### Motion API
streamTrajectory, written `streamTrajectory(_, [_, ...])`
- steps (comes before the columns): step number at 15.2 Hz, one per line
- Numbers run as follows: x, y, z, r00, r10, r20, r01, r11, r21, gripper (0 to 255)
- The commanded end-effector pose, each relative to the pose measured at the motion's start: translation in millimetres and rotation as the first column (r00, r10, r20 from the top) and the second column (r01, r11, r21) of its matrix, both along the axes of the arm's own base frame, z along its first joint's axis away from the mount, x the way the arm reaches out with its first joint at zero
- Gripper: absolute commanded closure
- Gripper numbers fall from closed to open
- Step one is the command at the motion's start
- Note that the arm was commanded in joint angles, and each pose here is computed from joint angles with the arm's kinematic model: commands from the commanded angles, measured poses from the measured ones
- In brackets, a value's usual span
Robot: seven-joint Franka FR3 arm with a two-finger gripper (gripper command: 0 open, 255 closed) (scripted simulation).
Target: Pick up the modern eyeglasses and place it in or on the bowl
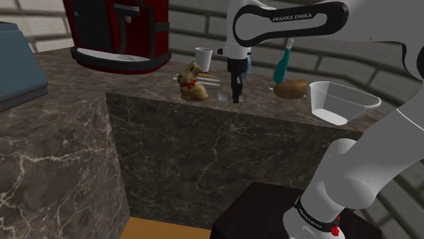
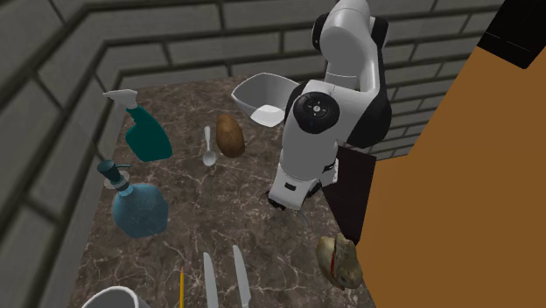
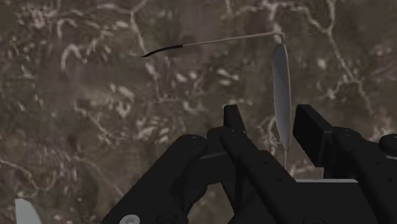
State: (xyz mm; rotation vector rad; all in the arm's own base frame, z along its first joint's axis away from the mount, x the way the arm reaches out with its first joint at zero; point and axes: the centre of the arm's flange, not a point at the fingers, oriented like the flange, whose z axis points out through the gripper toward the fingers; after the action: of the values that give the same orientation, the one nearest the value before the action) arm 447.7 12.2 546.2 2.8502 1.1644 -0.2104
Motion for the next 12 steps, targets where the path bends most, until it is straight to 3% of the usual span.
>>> streamTrajectory(1, [-1,1,-7,1.0,-0.001,-0.021,0.001,1.0,0.004,255])
streamTrajectory(8, [0,1,-7,1.0,-0.001,-0.021,0.001,1.0,0.004,255])
streamTrajectory(12, [0,1,14,1.0,-0.001,-0.021,0.001,1.0,0.004,255])
